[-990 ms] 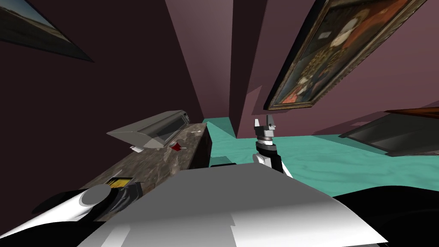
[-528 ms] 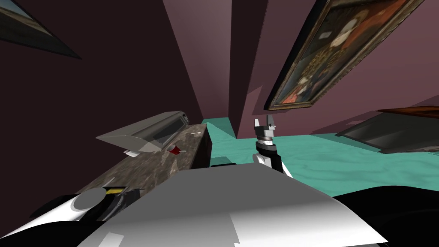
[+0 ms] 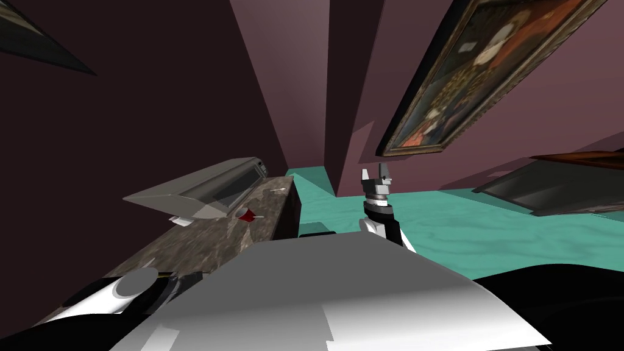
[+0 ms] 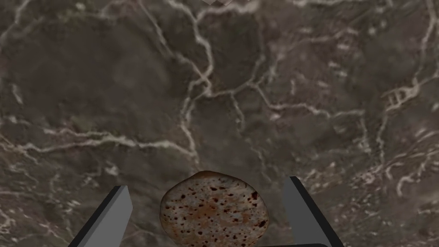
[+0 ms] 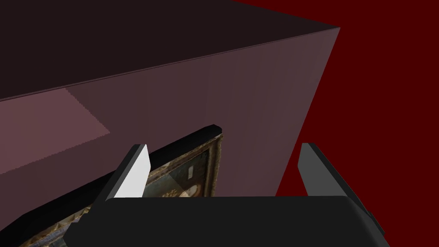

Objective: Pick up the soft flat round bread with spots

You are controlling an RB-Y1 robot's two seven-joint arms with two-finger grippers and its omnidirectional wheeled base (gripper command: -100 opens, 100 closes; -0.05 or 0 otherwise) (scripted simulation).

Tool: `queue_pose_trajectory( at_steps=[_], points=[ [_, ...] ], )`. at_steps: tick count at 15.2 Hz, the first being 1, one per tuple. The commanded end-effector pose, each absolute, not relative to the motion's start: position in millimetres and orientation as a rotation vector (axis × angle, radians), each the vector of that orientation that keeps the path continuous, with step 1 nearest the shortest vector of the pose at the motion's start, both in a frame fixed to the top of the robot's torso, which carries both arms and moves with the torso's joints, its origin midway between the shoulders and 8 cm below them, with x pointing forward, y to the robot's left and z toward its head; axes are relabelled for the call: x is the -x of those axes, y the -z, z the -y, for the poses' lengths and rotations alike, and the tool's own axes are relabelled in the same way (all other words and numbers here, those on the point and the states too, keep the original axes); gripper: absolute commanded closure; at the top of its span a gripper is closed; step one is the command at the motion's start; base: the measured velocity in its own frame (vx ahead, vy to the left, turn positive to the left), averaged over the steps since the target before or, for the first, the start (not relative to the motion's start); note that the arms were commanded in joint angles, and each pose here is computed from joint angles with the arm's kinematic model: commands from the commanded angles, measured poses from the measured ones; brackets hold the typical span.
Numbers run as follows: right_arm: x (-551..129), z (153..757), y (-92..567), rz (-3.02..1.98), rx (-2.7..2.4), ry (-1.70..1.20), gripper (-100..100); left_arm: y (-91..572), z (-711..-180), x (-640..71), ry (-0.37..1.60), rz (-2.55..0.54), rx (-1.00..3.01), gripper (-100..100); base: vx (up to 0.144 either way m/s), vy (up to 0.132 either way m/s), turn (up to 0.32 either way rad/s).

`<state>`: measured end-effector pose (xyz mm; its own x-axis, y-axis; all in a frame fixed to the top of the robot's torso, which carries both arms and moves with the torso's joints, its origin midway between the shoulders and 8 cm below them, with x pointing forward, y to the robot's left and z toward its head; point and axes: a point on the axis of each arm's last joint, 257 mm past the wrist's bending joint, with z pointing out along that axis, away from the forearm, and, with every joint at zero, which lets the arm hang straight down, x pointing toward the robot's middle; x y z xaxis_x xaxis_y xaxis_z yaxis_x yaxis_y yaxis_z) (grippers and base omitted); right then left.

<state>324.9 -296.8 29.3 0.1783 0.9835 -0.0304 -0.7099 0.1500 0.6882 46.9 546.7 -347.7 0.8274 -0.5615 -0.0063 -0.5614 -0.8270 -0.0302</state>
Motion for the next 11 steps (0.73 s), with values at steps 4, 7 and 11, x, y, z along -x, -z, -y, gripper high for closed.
queue_pose_trajectory(
  at_steps=[4, 7, 11],
  points=[
    [-325, 297, -29, -0.55, -0.61, -1.308, 0, 352, -549, -49, 0.008, -0.913, 2.97, 100, -0.014, -0.006, -0.002],
    [-325, 297, -29, -0.55, -0.61, -1.308, 0, 352, -549, -49, 0.008, -0.913, 2.97, 100, 0.0, 0.0, 0.0],
    [-325, 297, -29, -0.55, -0.61, -1.308, 0, 334, -546, -43, 0.0, -0.916, 2.973, 100, 0.027, 0.012, 0.007]
  ],
)
